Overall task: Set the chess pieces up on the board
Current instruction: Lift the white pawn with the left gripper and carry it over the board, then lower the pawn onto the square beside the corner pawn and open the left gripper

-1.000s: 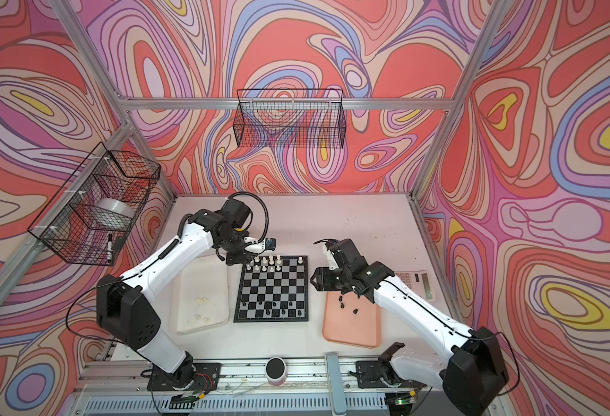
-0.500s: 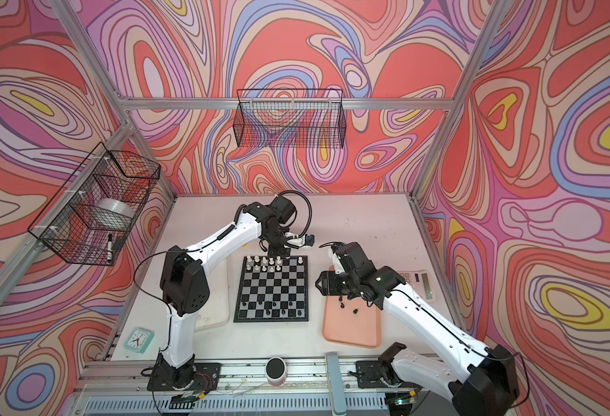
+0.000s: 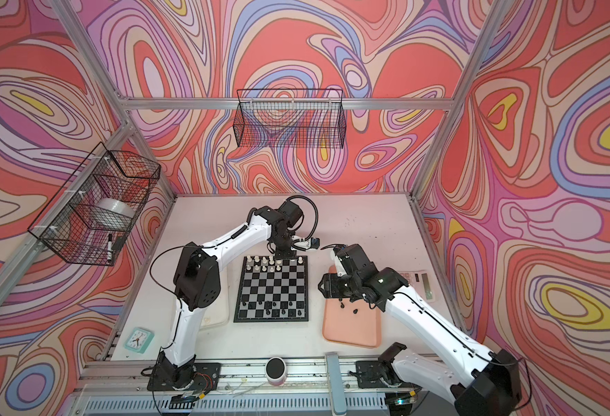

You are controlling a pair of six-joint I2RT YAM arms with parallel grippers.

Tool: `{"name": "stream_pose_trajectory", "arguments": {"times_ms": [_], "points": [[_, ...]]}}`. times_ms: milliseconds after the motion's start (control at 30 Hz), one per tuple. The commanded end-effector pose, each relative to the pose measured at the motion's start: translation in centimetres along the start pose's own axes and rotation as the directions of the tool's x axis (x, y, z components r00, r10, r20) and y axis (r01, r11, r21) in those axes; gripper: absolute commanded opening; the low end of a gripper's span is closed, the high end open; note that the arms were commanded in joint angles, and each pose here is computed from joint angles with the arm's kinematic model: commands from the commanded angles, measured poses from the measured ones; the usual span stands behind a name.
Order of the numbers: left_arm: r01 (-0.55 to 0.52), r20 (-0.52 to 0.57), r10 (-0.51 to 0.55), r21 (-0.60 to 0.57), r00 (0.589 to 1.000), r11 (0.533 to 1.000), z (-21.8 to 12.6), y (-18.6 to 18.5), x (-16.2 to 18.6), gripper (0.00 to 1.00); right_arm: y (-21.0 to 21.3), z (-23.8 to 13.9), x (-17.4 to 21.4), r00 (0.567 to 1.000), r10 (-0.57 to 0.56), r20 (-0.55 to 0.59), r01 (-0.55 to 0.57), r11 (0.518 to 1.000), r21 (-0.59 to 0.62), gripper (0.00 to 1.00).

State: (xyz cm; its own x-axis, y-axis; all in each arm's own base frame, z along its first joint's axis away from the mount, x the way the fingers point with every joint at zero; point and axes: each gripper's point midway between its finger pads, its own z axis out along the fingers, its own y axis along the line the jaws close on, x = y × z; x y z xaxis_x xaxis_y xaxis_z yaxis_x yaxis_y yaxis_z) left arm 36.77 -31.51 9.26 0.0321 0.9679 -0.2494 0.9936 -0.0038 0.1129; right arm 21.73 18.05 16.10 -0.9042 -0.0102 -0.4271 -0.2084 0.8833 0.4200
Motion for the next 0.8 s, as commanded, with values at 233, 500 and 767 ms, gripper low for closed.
{"name": "stream_pose_trajectory", "arguments": {"times_ms": [233, 500, 767], "points": [[0.002, -0.027, -0.002, 0.006, 1.000, 1.000, 1.9, -0.2, 0.4, 0.05, -0.4, 0.0, 0.6, 1.000, 0.005, -0.002, -0.005, 1.000, 0.013, 0.63], [-0.004, -0.046, 0.004, 0.008, 0.999, 1.000, 2.8, -0.1, 0.8, 0.05, -0.5, -0.1, 0.7, 1.000, 0.009, 0.001, -0.009, 1.000, 0.012, 0.63], [0.000, -0.064, 0.001, 0.012, 0.998, 1.000, 3.7, -0.1, 1.3, 0.05, -0.6, 0.0, 1.0, 1.000, 0.012, 0.000, -0.012, 1.000, 0.013, 0.63]]}}
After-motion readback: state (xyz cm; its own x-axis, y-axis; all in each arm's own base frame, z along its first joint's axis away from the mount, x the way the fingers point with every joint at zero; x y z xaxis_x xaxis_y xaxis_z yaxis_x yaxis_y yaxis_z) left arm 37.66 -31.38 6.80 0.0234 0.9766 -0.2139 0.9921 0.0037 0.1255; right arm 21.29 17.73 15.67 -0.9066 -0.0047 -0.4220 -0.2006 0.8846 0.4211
